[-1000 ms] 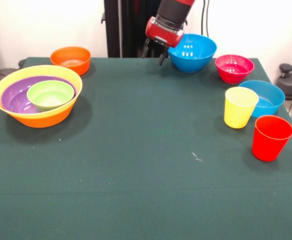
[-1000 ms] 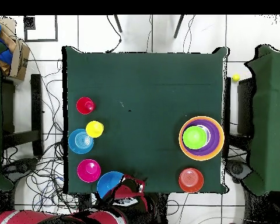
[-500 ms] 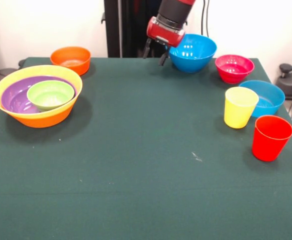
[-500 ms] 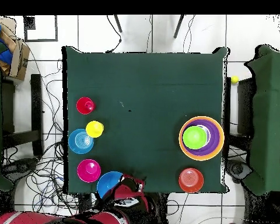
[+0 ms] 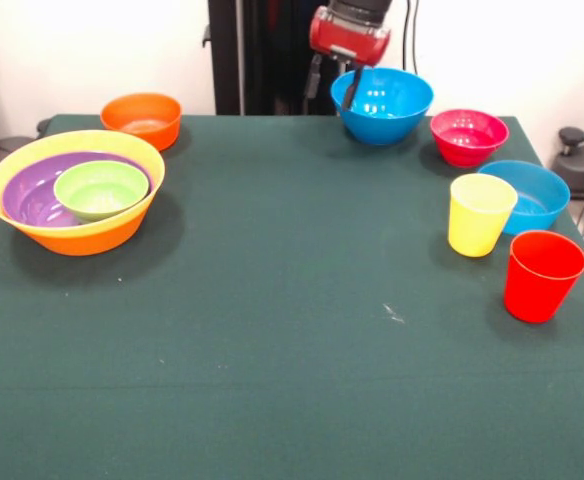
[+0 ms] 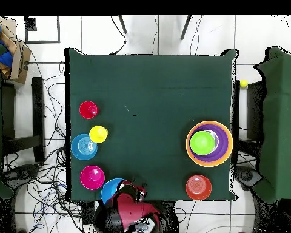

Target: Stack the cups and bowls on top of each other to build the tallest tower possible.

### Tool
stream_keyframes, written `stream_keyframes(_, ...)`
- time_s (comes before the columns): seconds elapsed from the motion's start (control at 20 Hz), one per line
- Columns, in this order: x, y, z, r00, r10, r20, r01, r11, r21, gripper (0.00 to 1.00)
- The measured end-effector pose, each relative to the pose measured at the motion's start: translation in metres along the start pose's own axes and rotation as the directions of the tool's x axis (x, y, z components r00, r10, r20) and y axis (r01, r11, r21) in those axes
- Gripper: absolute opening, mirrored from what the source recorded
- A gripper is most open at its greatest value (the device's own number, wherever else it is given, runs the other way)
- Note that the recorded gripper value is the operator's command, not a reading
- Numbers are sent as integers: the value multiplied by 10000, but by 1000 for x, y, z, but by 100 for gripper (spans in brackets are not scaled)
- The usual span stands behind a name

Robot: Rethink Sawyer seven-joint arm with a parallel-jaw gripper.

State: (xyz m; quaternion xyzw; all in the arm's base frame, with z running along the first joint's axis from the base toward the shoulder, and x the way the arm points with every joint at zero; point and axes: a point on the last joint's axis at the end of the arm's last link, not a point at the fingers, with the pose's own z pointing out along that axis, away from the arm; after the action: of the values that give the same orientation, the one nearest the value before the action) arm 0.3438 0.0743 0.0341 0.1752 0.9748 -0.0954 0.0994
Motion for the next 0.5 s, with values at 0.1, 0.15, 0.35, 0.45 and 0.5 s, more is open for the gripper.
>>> stream_keyframes(0.1, -3, 4, -9, 9998, 184, 5, -184, 9995, -253, 100)
stream_keyframes(0.15, -4, 6, -14, 9997, 264, 4, -264, 9989, -384, 100)
stream_keyframes(0.35, -6, 17, -30, 9993, 369, 17, -366, 9962, -795, 100)
stream_keyframes(0.45, -5, 23, -36, 9996, 267, 74, -259, 9954, -918, 100)
stream_keyframes(0.5, -4, 27, -38, 9998, 161, 137, -147, 9951, -973, 100)
